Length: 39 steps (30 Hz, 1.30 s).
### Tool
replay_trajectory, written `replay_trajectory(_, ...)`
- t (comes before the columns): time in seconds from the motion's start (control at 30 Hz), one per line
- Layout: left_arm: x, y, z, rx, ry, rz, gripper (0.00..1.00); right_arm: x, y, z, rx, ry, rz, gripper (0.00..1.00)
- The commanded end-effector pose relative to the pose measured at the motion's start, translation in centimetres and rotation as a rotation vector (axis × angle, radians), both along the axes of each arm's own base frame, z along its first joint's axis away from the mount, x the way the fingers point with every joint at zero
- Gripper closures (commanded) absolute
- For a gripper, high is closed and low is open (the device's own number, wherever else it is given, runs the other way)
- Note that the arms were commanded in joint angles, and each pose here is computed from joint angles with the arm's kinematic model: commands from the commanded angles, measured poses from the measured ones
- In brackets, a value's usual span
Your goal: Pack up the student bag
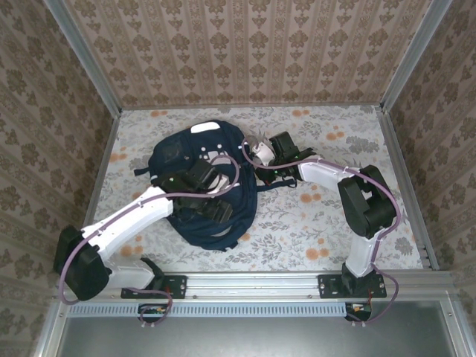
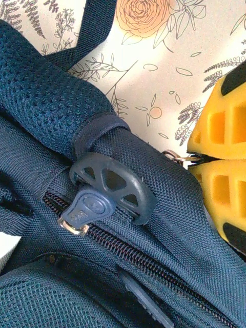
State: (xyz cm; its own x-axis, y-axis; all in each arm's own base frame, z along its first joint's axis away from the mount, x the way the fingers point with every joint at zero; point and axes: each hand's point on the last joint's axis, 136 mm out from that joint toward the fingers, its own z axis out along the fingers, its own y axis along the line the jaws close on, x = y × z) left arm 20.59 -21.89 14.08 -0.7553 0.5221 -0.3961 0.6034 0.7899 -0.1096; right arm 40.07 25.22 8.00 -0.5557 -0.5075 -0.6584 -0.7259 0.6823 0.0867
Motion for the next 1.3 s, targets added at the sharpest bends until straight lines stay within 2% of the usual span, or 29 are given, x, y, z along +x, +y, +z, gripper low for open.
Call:
replay_trajectory(0.0,2.7,0.0,1.0,0.139,-0.138,-0.100,0.18,0.9,0.0,3.1,0.073,-0.067,-0.025,1.00)
replay_trajectory(0.13,4.3,0.5,-1.3,0.303,-0.119,-0.130,0.15,1.3,-0.2,3.7,0.108,-0.067,-0.043,1.00)
replay_trajectory(0.2,5.2,0.4,-1.8,0.327,-0.114,-0.122,0.15,1.4,-0.2,3.9,0.117,-0.070,-0.044,1.00)
replay_trajectory(0.37,6.9,0.1,-2.4,0.223,-0.033,-0.046,0.17,1.5,-0.4,3.8,0.131,-0.062,-0.052,1.00)
replay_trajectory(0.5,6.3,-0.2,-2.5,0.142,0.037,-0.030,0.22,1.4,-0.5,3.9,0.132,-0.061,-0.050,1.00)
replay_trajectory(0.67,4.1,-1.0,-3.3,0.047,0.130,-0.029,0.36,1.6,-1.0,4.1,0.132,-0.065,-0.062,1.00)
replay_trajectory(0.9,3.9,-0.2,-4.3,0.035,0.168,0.002,0.54,1.7,-1.0,4.1,0.148,-0.062,-0.068,1.00)
replay_trajectory(1.03,5.0,-0.2,-3.7,-0.005,0.167,0.027,0.76,1.5,-0.9,4.1,0.157,-0.061,-0.069,1.00)
replay_trajectory(1.13,5.4,-0.6,-3.3,-0.038,0.178,0.033,0.86,1.3,-1.0,4.2,0.157,-0.063,-0.069,1.00)
replay_trajectory(1.23,5.2,-1.1,-3.3,-0.066,0.202,0.025,1.00,1.3,-1.1,4.4,0.154,-0.066,-0.071,1.00)
replay_trajectory(1.27,5.1,-1.3,-3.2,-0.076,0.206,0.025,1.00,1.2,-1.1,4.4,0.154,-0.068,-0.068,1.00)
